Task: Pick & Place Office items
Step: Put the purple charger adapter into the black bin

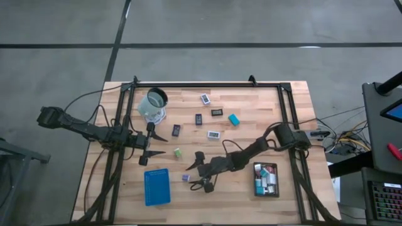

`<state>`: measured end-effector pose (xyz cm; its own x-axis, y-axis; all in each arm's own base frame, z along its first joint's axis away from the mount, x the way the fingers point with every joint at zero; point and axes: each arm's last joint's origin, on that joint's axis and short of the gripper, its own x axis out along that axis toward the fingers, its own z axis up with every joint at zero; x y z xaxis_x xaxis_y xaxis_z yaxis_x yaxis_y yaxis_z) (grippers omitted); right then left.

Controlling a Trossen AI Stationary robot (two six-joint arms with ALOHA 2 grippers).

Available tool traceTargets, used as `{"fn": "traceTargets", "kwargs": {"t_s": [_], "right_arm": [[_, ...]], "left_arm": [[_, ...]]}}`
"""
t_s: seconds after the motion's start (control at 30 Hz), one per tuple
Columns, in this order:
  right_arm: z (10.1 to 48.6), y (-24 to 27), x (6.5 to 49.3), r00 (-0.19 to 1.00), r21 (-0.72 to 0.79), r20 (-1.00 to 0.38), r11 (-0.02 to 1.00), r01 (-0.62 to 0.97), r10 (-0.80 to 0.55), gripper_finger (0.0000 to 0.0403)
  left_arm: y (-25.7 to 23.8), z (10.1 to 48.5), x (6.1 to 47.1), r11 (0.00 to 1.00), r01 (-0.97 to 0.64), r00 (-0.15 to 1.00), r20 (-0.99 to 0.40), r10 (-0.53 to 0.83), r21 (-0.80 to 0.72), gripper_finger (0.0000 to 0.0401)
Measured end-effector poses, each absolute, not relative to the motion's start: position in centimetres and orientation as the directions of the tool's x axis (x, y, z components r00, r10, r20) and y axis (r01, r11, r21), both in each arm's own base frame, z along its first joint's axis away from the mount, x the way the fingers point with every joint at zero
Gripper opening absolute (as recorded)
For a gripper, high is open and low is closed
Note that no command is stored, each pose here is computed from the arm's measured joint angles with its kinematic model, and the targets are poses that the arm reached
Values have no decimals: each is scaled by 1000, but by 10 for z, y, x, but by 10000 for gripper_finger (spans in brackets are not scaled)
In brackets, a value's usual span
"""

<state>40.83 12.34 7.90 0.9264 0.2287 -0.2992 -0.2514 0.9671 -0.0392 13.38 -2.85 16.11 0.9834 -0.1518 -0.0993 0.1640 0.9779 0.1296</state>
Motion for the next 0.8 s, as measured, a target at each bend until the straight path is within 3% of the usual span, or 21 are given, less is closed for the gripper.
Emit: {"fn": "traceTargets", "kwargs": {"t_s": [0.37, 0.8], "right_arm": [[79, 124, 411, 927, -14, -297, 969, -245, 230, 281], [77, 129, 424, 876, 0, -427, 969, -248, 225, 281]], "left_arm": [[-28, 161, 134, 978, 163, 984, -99, -151, 130, 237], [-28, 161, 134, 978, 164, 983, -99, -151, 130, 237]]}}
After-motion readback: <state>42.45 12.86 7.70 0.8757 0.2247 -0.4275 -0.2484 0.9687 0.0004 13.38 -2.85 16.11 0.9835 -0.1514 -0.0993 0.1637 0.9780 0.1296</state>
